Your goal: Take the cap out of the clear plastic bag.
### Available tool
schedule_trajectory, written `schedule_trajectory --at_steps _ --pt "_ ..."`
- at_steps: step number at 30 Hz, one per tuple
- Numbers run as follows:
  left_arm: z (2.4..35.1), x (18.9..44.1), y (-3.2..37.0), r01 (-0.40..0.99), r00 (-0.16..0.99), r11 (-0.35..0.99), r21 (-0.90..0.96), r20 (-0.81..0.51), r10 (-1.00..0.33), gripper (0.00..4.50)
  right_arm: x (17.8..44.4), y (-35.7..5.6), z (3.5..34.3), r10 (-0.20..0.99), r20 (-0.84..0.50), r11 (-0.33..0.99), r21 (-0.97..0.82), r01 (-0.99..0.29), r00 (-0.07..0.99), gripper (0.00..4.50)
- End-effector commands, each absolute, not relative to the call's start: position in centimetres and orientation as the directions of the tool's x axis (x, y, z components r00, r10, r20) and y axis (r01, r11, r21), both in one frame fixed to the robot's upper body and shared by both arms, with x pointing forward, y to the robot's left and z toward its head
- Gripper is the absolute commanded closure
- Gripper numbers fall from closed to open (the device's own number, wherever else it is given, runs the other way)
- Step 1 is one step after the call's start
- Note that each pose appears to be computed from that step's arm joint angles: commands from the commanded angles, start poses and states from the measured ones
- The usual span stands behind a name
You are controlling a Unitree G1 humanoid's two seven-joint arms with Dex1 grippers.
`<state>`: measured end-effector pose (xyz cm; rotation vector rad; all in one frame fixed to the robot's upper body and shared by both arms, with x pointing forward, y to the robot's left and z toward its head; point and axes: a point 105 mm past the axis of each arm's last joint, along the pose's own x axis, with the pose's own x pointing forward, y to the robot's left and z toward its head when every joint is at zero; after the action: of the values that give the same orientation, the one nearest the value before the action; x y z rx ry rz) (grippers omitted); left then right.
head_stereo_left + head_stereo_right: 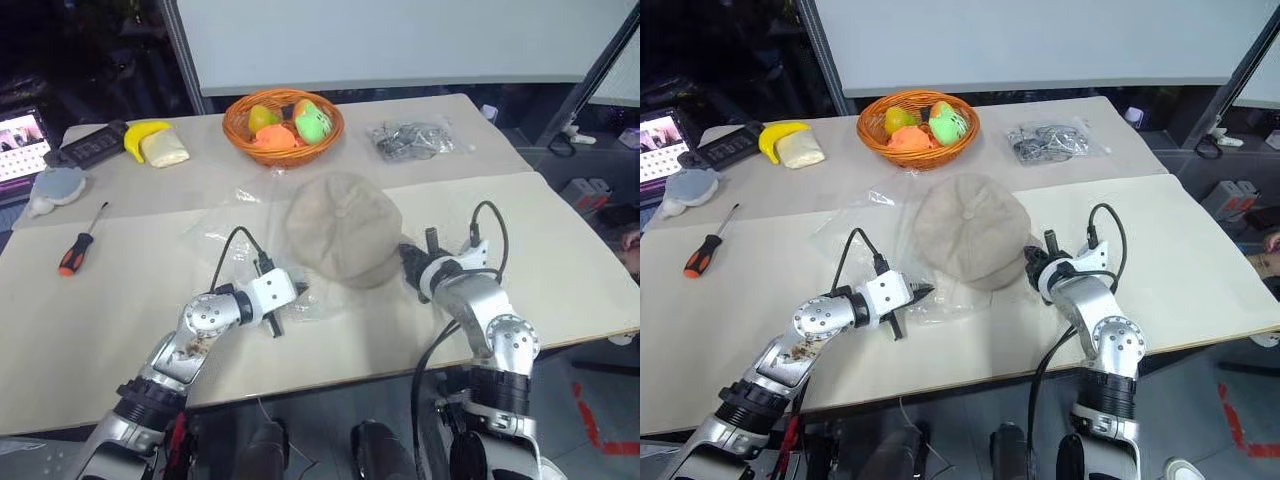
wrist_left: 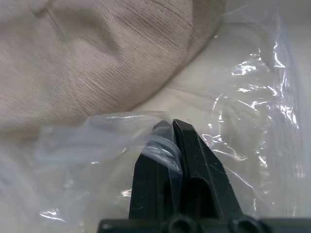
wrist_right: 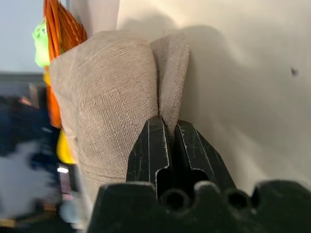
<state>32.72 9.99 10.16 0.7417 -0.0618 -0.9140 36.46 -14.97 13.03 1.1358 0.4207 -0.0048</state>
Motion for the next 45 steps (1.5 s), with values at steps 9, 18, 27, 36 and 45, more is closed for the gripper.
schedule_trajectory --at_steps 9,18,27,36,45 --pt "9.6 32.3 13.2 0.606 0.697 0.423 0.674 -0.195 -0.690 3.05 36.0 -16.8 9.1 0.102 -0.464 0.540 0.769 0.343 0.880 2.29" --pt "12.7 31.1 10.2 0.622 0.605 0.378 0.685 -0.115 -0.788 0.07 36.8 -18.3 10.3 0.062 -0.423 0.563 0.763 0.318 0.904 0.00" --pt "16.5 27.7 4.9 0.836 0.354 0.328 0.439 0.026 -0.935 0.07 37.1 -20.8 11.2 0.002 -0.413 0.618 0.716 0.324 0.911 0.00" --pt "19.2 28.4 5.0 0.878 0.375 0.389 0.278 0.105 -0.921 0.07 35.8 -26.8 17.3 -0.039 -0.197 0.651 0.738 0.174 0.980 0.00" --pt "26.7 33.7 20.4 0.177 0.890 0.984 -0.010 0.428 -0.155 0.07 36.0 -27.9 24.9 0.046 0.083 0.998 0.030 -0.049 0.995 0.00"
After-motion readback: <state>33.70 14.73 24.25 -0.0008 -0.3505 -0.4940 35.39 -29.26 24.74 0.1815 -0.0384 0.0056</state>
